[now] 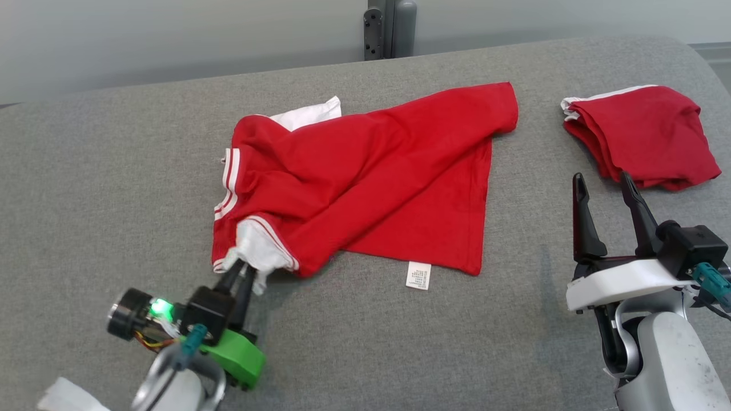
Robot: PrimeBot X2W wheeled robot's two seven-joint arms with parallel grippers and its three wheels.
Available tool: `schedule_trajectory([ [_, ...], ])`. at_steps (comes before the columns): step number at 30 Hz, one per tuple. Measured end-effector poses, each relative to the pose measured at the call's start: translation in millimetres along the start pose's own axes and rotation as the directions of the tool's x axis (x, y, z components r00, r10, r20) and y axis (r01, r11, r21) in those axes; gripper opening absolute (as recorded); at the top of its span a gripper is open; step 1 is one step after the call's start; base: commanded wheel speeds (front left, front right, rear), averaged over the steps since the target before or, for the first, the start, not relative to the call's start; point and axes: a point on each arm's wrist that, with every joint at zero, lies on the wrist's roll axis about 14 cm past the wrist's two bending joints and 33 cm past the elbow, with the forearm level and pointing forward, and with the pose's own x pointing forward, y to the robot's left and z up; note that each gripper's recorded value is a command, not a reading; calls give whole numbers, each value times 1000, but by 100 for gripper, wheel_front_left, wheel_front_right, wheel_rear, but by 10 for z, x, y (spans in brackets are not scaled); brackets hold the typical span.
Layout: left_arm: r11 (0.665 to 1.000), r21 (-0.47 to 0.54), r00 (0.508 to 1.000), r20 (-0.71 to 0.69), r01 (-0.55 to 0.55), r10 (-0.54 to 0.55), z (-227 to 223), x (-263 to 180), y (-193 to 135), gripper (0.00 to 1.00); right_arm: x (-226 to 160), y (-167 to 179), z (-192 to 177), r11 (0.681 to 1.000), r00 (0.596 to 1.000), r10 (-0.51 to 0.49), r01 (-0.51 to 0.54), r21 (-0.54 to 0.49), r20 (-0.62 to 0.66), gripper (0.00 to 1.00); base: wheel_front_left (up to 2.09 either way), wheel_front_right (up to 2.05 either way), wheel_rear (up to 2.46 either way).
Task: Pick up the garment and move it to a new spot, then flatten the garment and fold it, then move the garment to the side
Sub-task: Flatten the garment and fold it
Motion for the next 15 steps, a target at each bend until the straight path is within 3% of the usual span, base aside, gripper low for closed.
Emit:
schedule_trajectory([
  [8,981,-127,980,-120,144,-159,-401,-86,-775,0,-28,-47,-11,1000,1000,-13,13,-4,-10,100,0,0,0],
  [9,979,-143,979,-122,145,-163,-411,-83,-819,15,-33,-57,-5,1000,1000,-15,15,-6,-9,100,0,0,0],
  [10,977,-161,979,-120,142,-162,-409,-77,-843,47,-40,-65,-4,1000,1000,-17,17,-9,-10,100,0,0,0],
  [11,975,-175,980,-119,137,-160,-408,-75,-856,100,-50,-72,-5,1000,1000,-20,19,-10,-10,100,0,0,0],
  [15,963,-260,989,-102,77,-107,-368,-95,-800,100,-79,-87,-6,1000,1000,-24,24,-12,-13,100,0,0,0],
])
